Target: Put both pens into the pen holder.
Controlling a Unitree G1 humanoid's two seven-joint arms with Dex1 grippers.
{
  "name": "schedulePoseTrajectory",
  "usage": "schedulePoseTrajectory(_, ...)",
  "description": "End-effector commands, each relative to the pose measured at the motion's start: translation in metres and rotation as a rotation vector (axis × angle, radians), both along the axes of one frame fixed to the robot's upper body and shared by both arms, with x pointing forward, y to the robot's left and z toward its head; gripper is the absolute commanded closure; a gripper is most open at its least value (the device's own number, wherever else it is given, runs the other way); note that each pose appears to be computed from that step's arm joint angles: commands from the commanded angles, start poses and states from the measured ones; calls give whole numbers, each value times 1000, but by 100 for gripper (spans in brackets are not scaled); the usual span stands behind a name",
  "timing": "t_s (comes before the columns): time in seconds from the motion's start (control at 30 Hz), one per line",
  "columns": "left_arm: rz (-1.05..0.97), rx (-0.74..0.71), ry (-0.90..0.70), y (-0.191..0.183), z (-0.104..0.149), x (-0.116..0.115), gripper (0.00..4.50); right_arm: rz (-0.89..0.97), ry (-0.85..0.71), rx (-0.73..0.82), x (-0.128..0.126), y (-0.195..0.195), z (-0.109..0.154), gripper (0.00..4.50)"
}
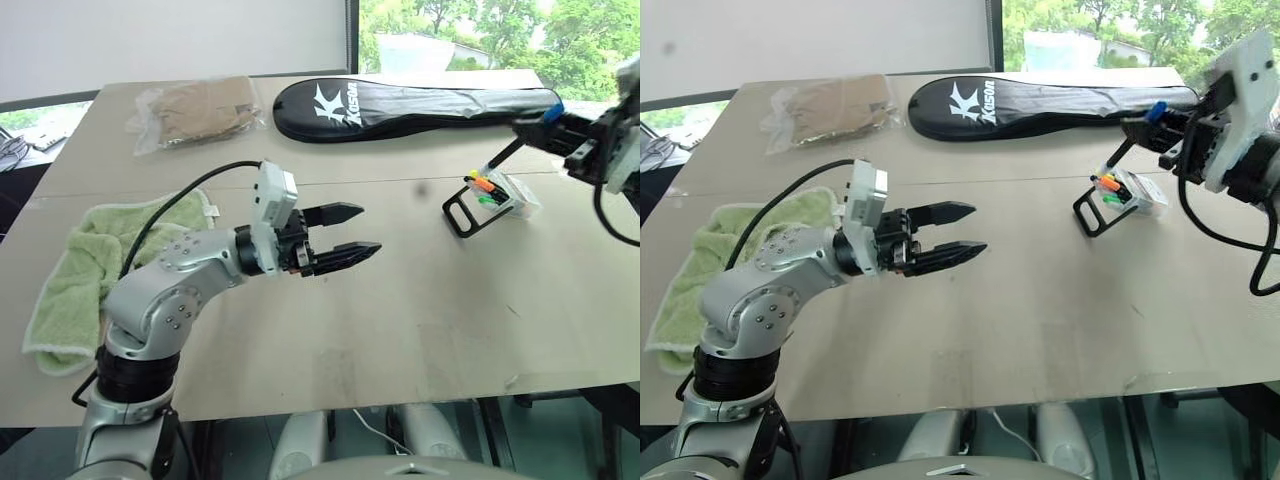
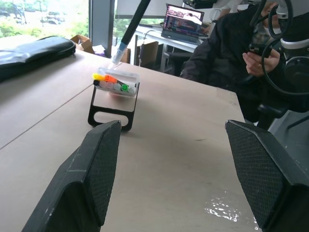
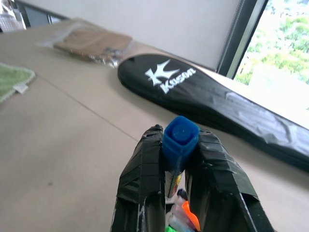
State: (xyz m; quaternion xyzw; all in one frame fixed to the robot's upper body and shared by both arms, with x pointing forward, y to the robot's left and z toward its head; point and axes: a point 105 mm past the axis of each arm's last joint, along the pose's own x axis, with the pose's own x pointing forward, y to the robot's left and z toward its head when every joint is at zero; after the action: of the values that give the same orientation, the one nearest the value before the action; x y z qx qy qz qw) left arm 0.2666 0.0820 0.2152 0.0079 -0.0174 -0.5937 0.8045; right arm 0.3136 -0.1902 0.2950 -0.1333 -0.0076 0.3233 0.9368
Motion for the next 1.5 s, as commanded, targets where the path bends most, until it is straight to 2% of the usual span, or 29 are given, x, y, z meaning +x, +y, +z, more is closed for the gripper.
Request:
schedulePoseTrajectory(0.03, 1, -9, -37, 1, 4, -2, 94, -6, -14, -71, 0, -2, -5, 440)
schedulePoseTrajectory(0.27, 32, -11, -49, 4, 4, -2, 94, -36, -26, -187, 6, -3, -15, 440)
schedulePoseTrajectory(0.47, 48, -11, -46, 6, 2, -4, 94, 55, -31, -13, -8, 6, 14, 440)
schedulePoseTrajectory(0.57, 50, -10, -43, 5, 0, -5, 94, 44, -22, 3, -11, 1, 18, 440)
schedulePoseTrajectory(0.83, 49, -13, -42, 4, 0, -4, 94, -55, -27, -136, -6, -15, 9, 440)
schedulePoseTrajectory(1.03, 49, -10, -45, 4, 0, -2, 94, -65, -35, -217, 0, -11, -1, 440)
schedulePoseTrajectory(1.2, 53, 1, -50, 5, -2, -4, 94, -41, -49, -342, 2, -2, -19, 440)
schedulePoseTrajectory(1.4, 62, -1, -53, 5, -2, -5, 94, 3, -108, -615, 2, 10, -38, 440)
schedulePoseTrajectory(1.5, 69, -1, -54, 5, -2, -5, 94, 43, -119, -687, 3, 19, -46, 440)
